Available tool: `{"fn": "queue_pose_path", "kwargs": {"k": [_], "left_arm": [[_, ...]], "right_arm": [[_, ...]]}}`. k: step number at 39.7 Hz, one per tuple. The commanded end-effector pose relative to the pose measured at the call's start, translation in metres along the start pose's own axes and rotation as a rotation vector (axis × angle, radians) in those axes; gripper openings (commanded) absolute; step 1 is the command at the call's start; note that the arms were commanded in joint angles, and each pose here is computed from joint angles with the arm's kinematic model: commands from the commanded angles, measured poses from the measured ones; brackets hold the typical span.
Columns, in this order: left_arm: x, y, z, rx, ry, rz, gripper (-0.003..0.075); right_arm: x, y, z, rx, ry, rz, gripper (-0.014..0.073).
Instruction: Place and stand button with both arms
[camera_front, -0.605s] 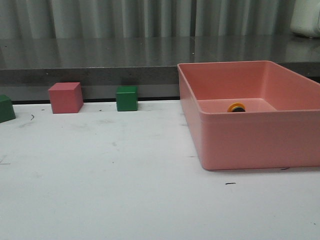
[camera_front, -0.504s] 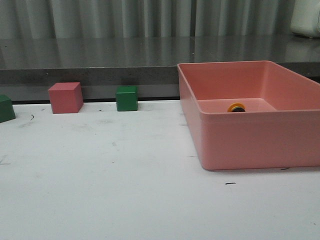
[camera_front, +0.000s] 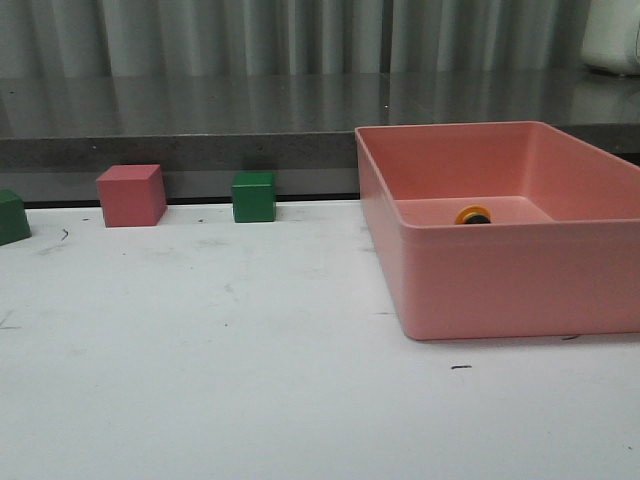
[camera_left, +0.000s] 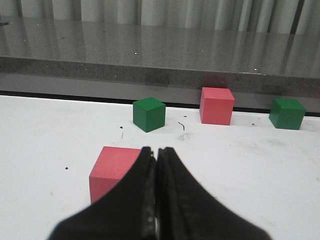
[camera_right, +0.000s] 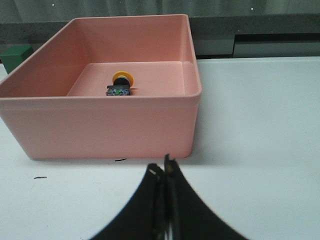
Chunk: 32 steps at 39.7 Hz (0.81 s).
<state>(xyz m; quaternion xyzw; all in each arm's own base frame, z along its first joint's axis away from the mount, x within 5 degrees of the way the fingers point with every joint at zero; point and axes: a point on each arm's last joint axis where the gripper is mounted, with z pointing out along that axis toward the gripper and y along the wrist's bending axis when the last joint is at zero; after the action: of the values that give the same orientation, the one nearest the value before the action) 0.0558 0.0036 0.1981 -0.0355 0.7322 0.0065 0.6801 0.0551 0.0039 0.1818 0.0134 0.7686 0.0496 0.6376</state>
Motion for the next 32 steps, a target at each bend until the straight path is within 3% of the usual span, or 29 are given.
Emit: {"fn": "queue_pose_path", "kwargs": {"k": [1, 19, 32], "left_arm": [[-0.005, 0.0, -0.001, 0.006, -0.091, -0.002, -0.002], [-0.006, -0.001, -0.002, 0.008, -0.108, -0.002, -0.002], [-0.039, -0.003, -0.011, 0.037, -0.462, -0.002, -0.002]], "right_arm": [[-0.01, 0.0, -0.002, 0.002, -0.111, 0.001, -0.007], [-0.015, 0.0, -0.003, 0.0, -0.169, 0.001, -0.007], [-0.036, 0.002, -0.009, -0.005, -0.293, 0.0, -0.007]]}}
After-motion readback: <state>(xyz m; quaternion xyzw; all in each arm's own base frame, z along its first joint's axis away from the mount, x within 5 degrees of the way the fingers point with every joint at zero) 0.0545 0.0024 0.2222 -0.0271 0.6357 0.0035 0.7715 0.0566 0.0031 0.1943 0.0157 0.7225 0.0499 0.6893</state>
